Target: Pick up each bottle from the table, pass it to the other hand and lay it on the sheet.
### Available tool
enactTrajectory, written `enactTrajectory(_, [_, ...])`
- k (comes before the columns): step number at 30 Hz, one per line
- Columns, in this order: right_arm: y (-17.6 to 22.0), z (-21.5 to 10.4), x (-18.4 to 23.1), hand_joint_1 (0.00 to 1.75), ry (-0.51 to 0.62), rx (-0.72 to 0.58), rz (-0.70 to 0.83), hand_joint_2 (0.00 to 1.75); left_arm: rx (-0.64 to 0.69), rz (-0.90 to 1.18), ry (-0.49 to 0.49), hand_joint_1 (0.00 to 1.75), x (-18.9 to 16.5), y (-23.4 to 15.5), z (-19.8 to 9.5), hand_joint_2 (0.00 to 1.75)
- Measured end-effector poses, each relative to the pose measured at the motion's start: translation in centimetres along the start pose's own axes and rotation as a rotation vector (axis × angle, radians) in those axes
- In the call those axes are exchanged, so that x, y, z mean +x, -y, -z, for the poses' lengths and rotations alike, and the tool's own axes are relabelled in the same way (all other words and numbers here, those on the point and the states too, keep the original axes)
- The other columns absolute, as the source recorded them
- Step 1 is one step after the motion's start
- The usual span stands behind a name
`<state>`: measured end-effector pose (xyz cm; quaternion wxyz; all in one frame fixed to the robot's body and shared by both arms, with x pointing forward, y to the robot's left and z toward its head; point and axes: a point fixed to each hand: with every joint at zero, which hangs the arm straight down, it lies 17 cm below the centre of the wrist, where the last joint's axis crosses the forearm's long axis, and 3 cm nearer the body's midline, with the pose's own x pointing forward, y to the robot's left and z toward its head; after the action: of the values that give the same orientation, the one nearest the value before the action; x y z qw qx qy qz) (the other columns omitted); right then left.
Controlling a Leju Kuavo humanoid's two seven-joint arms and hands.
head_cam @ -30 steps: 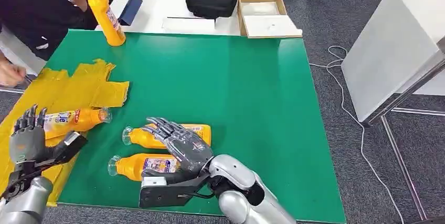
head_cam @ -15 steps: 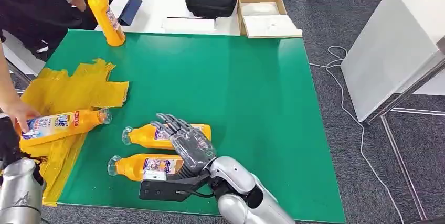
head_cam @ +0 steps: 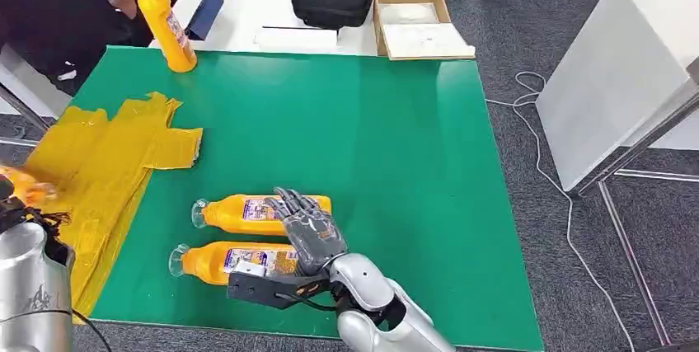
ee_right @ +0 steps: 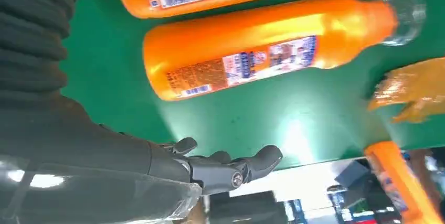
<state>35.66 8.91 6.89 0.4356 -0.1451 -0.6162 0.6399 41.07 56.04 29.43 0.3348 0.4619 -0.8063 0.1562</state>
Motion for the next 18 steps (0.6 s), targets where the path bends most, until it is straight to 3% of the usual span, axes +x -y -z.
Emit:
enactTrajectory(6, [-2.9, 0.1, -0.8, 0.00, -0.051, 0.033, -0.059, 1.75, -0.004, -0.028, 0.015, 0.00, 1.3, 1.5, 0.2, 0.00])
enactTrajectory(18, [-7.8, 0.1, 0.6, 0.00, 0.010, 0.161, -0.056, 1.75, 0.010, -0.050, 0.008, 0.00, 1.7, 2.1, 0.2, 0.00])
